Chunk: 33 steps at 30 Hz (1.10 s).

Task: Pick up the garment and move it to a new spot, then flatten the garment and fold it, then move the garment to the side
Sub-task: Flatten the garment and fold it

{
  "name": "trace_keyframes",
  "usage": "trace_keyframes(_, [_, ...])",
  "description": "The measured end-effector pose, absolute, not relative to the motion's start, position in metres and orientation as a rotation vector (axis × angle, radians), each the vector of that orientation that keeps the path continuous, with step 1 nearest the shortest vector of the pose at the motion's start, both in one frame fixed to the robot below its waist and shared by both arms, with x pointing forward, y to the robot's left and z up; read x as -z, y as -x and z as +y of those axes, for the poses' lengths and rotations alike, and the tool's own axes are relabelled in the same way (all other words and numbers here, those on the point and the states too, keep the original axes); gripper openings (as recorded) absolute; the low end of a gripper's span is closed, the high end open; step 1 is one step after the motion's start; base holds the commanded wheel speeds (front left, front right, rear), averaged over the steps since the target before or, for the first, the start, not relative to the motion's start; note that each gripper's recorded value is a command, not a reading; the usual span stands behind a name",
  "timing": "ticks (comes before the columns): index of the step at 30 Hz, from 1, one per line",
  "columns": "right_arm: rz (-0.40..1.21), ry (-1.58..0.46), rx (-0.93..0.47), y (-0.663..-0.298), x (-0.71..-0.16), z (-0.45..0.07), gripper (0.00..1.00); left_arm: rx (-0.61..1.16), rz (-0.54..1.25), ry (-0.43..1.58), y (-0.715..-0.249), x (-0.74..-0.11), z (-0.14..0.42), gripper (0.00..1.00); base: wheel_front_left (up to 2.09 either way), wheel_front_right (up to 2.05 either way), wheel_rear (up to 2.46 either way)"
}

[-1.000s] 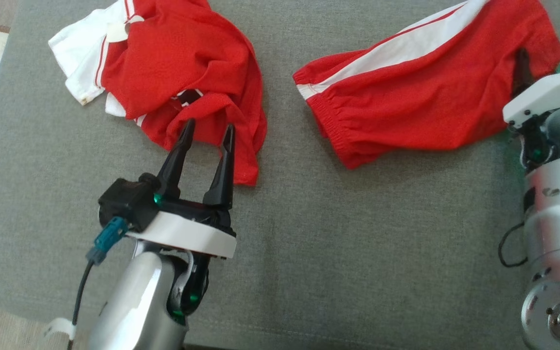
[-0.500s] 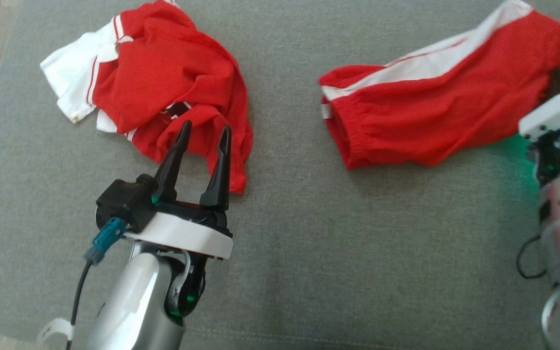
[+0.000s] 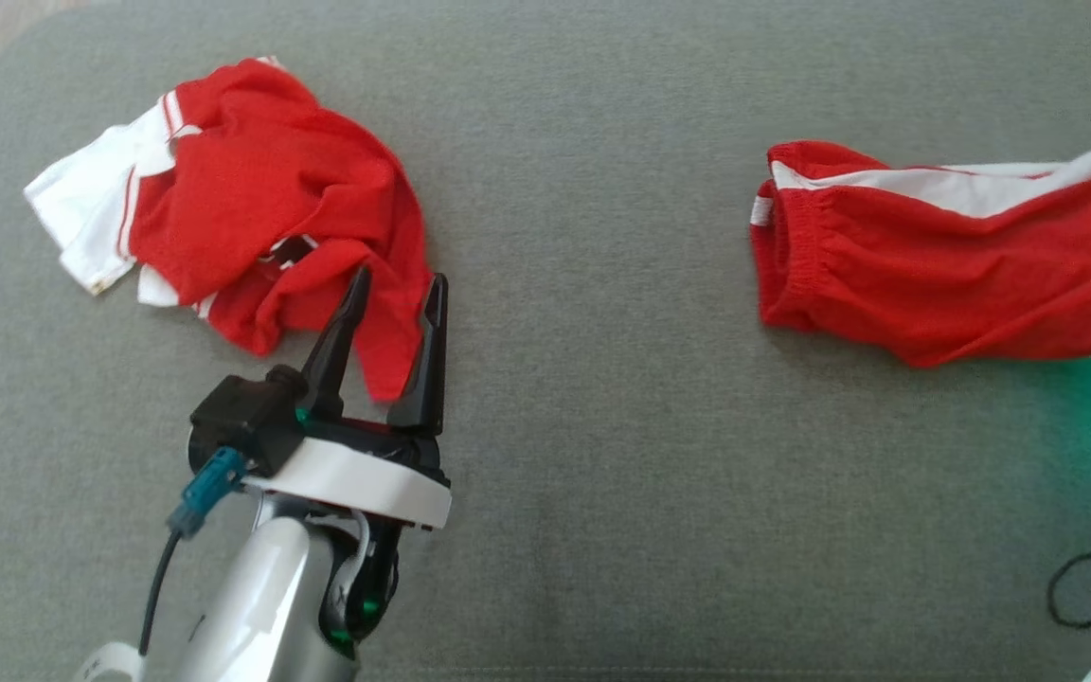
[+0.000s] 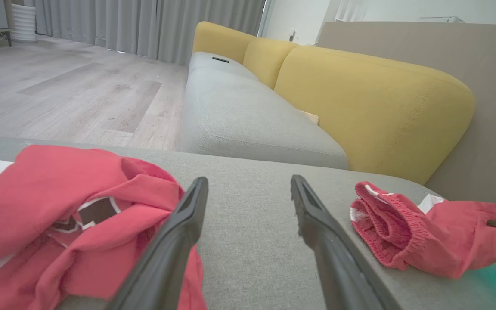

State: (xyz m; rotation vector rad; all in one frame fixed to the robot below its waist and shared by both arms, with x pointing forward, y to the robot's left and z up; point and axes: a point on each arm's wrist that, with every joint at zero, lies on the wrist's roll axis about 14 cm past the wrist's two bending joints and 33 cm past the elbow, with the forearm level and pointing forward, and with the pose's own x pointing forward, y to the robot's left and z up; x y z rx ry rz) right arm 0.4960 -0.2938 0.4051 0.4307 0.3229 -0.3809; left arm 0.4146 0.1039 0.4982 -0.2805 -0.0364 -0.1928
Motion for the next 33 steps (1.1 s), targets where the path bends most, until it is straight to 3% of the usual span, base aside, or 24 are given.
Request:
trace_keyframes(8, [0.278,-0.456,0.348,-0.492,-0.414,-0.274,0.00,0.213,-0.033,0.285,-0.416,-0.498,0.097,1.00,0.00,0.00,0.00])
trace_keyframes(15, [0.191,-0.430,0.185,-0.508,-0.451,-0.230,0.00,0.216,-0.049,0.278,-0.411,-0.504,0.099,1.00,0.00,0.00,0.00])
trace_keyframes(27, [0.223,-0.423,-0.134,-0.484,-0.456,-0.126,0.00,0.179,-0.058,0.264,-0.392,-0.508,0.111,1.00,0.00,0.00,0.00])
trace_keyframes(33, [0.216,-0.439,-0.223,-0.478,-0.463,-0.097,0.00,0.165,-0.056,0.264,-0.386,-0.507,0.115,1.00,0.00,0.00,0.00])
